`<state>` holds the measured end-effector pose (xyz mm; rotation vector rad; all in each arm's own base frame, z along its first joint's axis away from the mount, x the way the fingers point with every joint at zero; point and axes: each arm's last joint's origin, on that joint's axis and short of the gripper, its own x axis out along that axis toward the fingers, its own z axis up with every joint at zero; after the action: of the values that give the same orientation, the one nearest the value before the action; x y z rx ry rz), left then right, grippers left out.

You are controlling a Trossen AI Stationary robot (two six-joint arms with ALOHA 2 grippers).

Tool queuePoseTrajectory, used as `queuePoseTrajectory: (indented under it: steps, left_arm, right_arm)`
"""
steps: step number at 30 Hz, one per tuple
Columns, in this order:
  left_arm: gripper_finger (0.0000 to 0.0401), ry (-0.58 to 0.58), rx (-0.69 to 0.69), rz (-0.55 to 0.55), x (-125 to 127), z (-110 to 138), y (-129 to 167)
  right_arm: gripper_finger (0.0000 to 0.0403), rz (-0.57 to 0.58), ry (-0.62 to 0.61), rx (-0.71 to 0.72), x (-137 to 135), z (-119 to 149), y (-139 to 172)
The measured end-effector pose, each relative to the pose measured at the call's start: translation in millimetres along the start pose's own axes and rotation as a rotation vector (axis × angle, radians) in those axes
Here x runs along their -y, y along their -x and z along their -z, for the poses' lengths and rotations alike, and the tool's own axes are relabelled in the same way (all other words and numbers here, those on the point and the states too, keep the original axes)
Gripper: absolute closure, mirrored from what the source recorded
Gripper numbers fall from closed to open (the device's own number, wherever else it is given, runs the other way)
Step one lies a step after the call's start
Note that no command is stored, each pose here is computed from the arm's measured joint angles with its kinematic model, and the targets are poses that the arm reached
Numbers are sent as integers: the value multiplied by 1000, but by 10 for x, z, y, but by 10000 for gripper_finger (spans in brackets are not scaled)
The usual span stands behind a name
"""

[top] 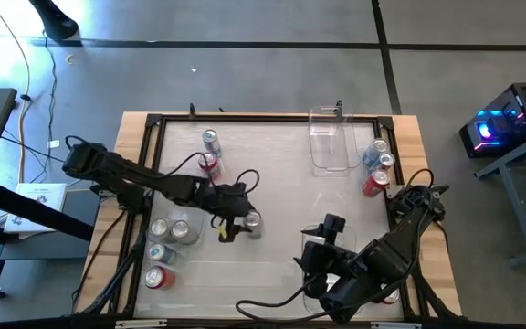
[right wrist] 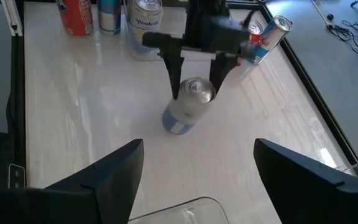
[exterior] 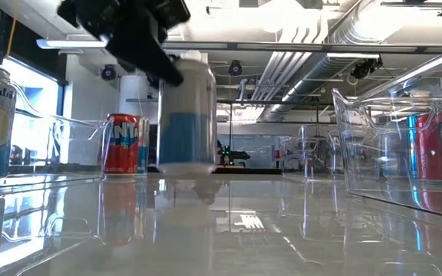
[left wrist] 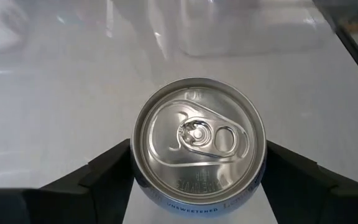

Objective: Sort soda cans
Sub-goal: Put the center blue and white soda can into the middle left transparent bin

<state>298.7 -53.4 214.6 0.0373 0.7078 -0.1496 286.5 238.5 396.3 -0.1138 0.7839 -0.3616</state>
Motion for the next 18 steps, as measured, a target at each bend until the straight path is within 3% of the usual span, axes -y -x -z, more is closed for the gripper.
queuePoseTrajectory:
  steps: [5,11,18]
  left_arm:
    - [118,42,67,-140,52,-92,438]
    - [118,155,47,-349,18,-94,1275]
    - [118,338,-122,-498,-23,267,1862]
  right_arm:
    - [105,10,19,5,-11,2,-12]
    - [105,35,49,22,-16,-3,-36]
    - [105,50,67,34,-8,-11,-40]
